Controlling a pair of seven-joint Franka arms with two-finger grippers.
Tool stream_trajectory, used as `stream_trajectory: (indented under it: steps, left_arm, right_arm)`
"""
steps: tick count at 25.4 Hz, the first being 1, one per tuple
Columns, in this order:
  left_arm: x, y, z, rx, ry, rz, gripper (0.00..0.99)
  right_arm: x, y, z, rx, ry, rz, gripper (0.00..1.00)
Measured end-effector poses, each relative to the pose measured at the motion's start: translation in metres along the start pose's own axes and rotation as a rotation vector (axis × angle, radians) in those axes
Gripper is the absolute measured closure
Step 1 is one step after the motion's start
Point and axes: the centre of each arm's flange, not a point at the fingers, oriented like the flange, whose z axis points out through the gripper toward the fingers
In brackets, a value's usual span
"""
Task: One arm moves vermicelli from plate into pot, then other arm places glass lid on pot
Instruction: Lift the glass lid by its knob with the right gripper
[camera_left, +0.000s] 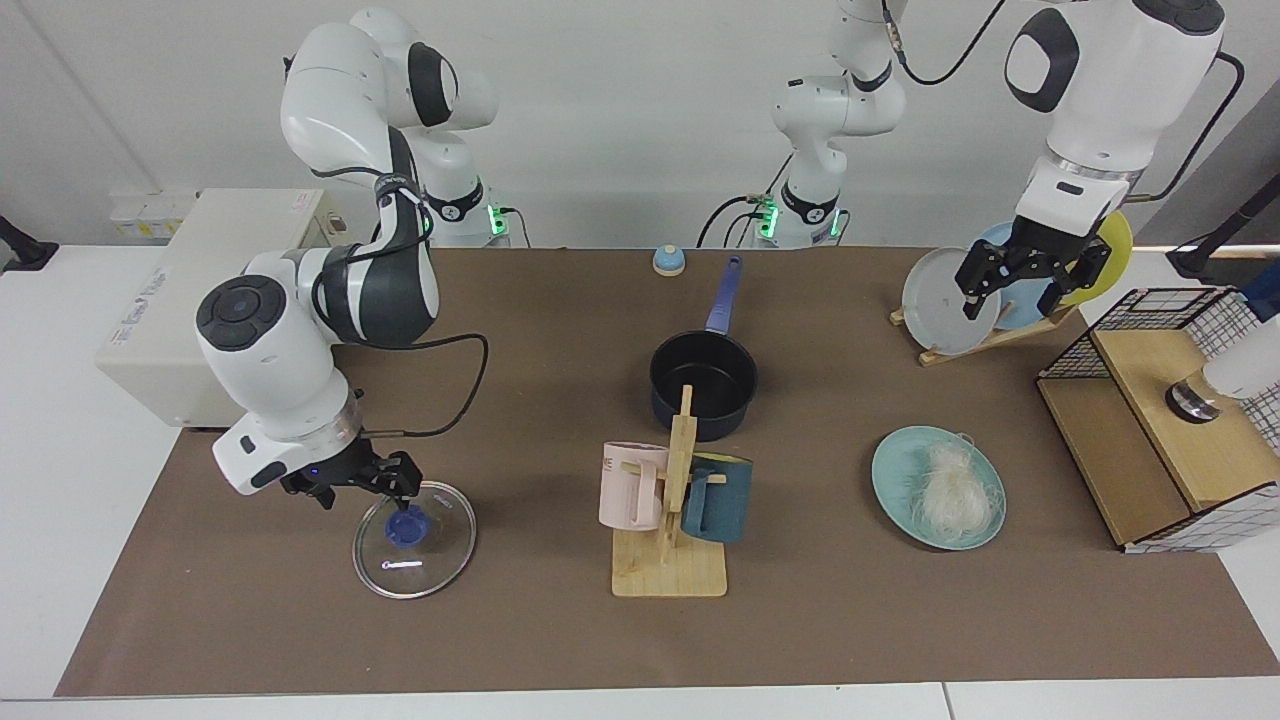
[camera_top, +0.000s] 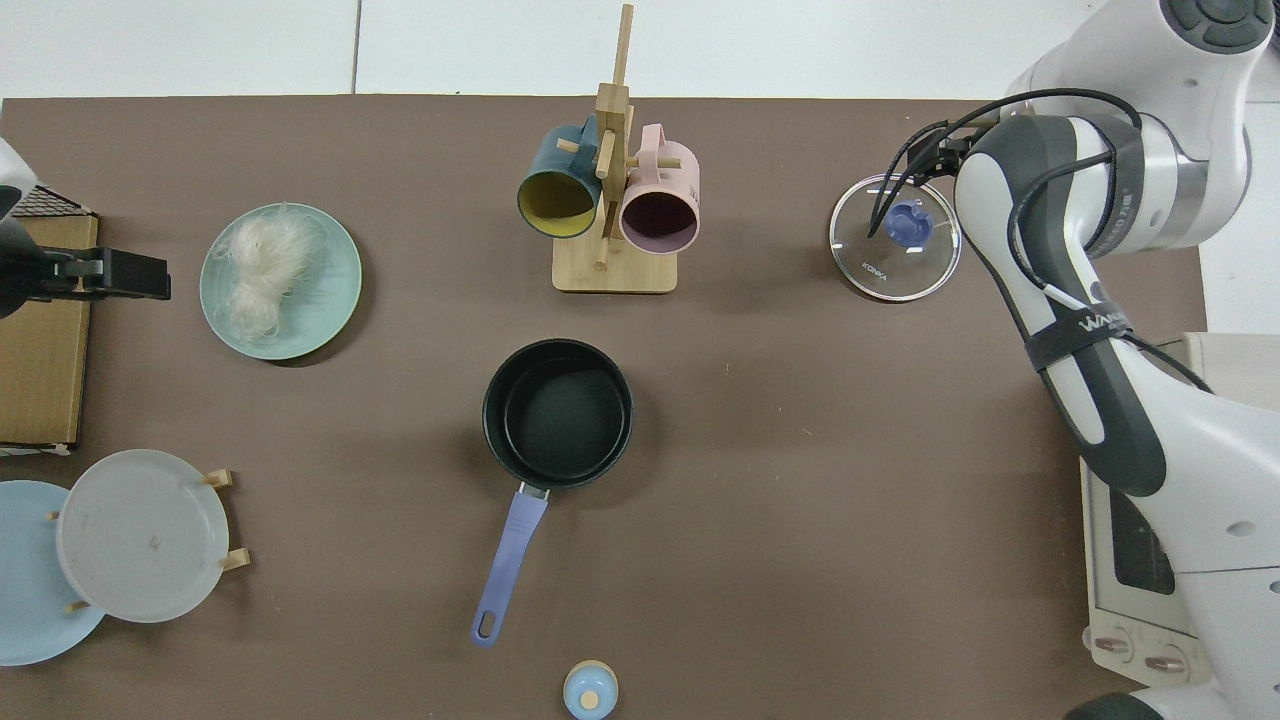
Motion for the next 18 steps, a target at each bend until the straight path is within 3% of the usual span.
stream_trajectory:
  steps: [4, 10, 18]
  left_arm:
    - [0.0, 0.0, 0.0, 0.0, 0.0, 0.0, 0.0]
    - [0.0, 0.0, 0.0, 0.0, 0.0, 0.0, 0.0]
    - [0.0, 0.0, 0.0, 0.0, 0.0, 0.0, 0.0]
  right_arm:
    - [0.0, 0.0, 0.001, 0.0, 0.001, 0.0, 0.0]
    - [0.003, 0.001, 0.007, 0.003, 0.037, 0.002, 0.0]
    - [0.003, 0.003, 0.01, 0.001, 0.033, 0.004, 0.0]
